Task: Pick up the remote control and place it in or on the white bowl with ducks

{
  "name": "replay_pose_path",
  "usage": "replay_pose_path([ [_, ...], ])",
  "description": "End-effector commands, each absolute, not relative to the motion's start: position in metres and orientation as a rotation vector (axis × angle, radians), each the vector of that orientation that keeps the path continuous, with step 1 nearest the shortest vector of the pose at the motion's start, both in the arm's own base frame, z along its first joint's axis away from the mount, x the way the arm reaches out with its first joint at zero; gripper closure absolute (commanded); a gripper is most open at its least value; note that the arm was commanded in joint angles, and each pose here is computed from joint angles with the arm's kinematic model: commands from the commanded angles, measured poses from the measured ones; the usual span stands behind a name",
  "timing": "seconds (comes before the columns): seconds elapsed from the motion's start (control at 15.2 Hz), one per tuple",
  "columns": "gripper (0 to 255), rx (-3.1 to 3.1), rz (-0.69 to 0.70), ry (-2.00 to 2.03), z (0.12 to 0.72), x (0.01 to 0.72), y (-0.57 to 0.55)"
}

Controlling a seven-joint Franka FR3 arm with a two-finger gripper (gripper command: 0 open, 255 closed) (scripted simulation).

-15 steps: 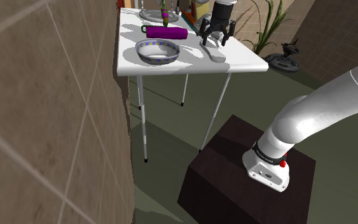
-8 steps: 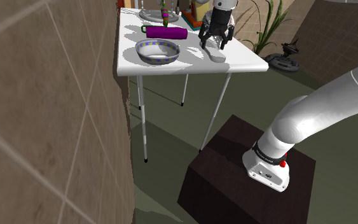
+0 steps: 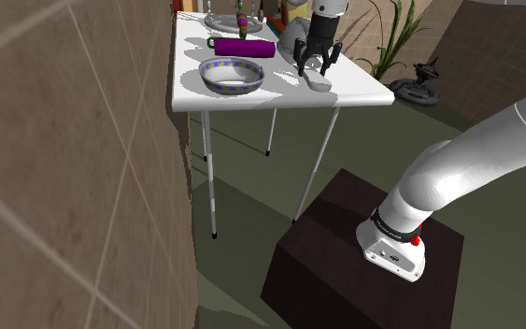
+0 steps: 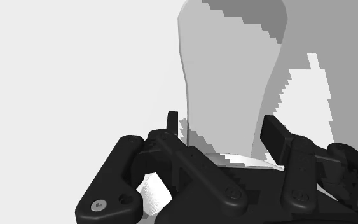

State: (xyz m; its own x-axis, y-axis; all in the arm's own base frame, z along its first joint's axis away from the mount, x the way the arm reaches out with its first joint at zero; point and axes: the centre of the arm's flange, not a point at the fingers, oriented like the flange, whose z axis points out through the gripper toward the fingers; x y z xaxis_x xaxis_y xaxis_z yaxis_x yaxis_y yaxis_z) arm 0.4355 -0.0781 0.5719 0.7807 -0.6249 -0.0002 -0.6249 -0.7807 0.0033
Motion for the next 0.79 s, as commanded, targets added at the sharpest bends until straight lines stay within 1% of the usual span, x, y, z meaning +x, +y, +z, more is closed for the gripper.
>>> replay_pose_path([
  [0.0, 255, 2.961, -0.003, -1.040, 0.572, 0.436, -0.078],
  [0.33, 255, 2.961, -0.003, -1.040, 0.572, 0.436, -0.078],
  [0.73, 255, 2.961, -0.003, -1.040, 0.603, 0.436, -0.078],
])
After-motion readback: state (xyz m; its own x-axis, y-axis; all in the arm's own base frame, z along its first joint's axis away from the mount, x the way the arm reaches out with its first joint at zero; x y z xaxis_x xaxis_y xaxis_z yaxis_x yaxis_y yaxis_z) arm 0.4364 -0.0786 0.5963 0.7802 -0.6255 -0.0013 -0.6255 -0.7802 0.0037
